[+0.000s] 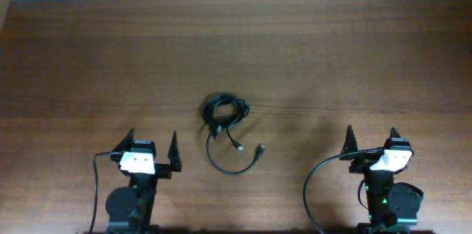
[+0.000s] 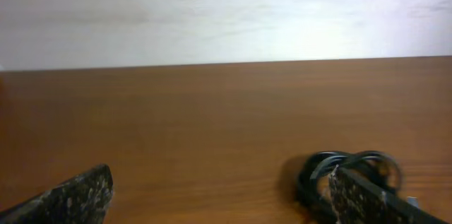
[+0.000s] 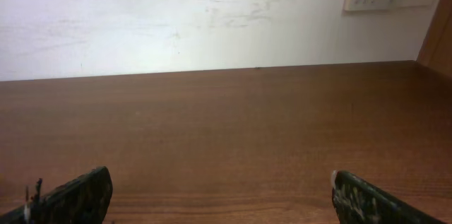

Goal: Untangle cables

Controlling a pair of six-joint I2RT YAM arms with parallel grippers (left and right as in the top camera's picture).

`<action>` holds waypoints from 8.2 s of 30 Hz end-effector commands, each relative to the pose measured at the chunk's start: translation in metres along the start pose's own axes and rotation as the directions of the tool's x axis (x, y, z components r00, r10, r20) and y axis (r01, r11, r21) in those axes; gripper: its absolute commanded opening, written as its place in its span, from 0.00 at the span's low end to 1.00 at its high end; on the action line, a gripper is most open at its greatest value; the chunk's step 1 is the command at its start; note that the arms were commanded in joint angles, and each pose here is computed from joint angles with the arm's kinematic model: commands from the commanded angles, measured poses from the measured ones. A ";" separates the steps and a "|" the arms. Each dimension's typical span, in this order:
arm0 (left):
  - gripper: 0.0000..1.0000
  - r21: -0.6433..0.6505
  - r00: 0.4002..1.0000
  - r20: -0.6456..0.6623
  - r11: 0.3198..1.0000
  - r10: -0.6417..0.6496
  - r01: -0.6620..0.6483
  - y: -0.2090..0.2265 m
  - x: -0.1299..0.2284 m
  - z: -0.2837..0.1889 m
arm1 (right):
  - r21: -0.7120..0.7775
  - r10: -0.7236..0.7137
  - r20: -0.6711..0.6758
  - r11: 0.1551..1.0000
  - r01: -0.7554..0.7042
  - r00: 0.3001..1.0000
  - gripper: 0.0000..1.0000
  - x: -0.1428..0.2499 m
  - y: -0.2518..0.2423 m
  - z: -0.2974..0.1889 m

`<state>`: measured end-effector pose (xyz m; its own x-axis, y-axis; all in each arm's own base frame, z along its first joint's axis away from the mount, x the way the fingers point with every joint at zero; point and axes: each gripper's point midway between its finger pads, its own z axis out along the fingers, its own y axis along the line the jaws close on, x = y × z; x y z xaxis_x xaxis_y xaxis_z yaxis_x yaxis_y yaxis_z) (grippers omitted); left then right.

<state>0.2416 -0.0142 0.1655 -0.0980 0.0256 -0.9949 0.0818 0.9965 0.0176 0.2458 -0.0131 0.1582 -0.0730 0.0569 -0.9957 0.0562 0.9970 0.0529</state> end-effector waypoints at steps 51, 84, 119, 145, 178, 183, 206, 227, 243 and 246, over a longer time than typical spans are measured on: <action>1.00 0.081 0.461 -0.865 0.853 -0.197 0.515 -0.074 0.014 0.073 | 0.015 0.004 -0.008 1.000 -0.004 1.000 0.99 0.004 -0.003 0.000; 0.00 -0.359 0.229 -0.873 0.886 -0.430 0.293 -0.111 0.142 0.107 | 0.014 0.004 -0.008 1.000 -0.003 1.000 0.98 0.004 -0.003 0.000; 0.00 0.333 0.409 -0.890 0.902 0.204 0.276 -0.153 0.046 -0.010 | 0.015 0.004 -0.008 1.000 -0.004 1.000 0.98 0.004 -0.003 0.000; 0.00 0.198 0.401 -0.915 0.912 0.041 0.359 -0.162 0.053 -0.001 | 0.015 0.004 -0.008 1.000 -0.003 1.000 0.98 0.004 -0.003 0.000; 0.00 0.572 0.615 -0.736 0.745 0.282 0.343 -0.195 0.023 0.011 | -0.564 0.443 -0.471 0.513 -0.647 0.763 0.73 -0.073 0.130 -0.046; 0.00 0.401 0.578 -0.806 0.837 0.130 0.371 -0.171 0.026 0.029 | -0.414 0.297 -0.668 0.613 -0.673 0.682 0.73 -0.078 0.134 -0.019; 0.00 0.104 0.410 -0.894 0.803 -0.183 0.586 -0.158 0.021 0.035 | -0.611 -0.340 -0.677 0.754 -0.241 0.652 0.04 0.000 0.265 -0.033; 0.00 -0.044 0.483 -0.823 0.883 -0.298 0.468 -0.124 0.026 0.058 | -0.772 -0.218 -0.593 0.427 -0.471 0.775 0.10 -0.111 0.255 -0.132; 0.75 0.179 0.738 -0.674 0.976 0.028 0.126 -0.100 0.007 0.092 | -0.529 -0.185 -0.797 0.674 -0.515 0.575 0.47 -0.044 0.260 -0.086; 0.68 0.263 0.784 -0.619 0.955 0.055 0.141 -0.116 -0.002 0.107 | -0.438 -0.122 -0.826 0.753 -0.491 0.550 0.48 -0.035 0.245 -0.078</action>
<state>0.3282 -0.1298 0.1521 -0.7366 0.0300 -0.6757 0.2233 0.9538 -0.2011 0.1724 0.2453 0.2148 -0.8606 -0.1337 -0.4913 -0.4418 0.6759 0.5899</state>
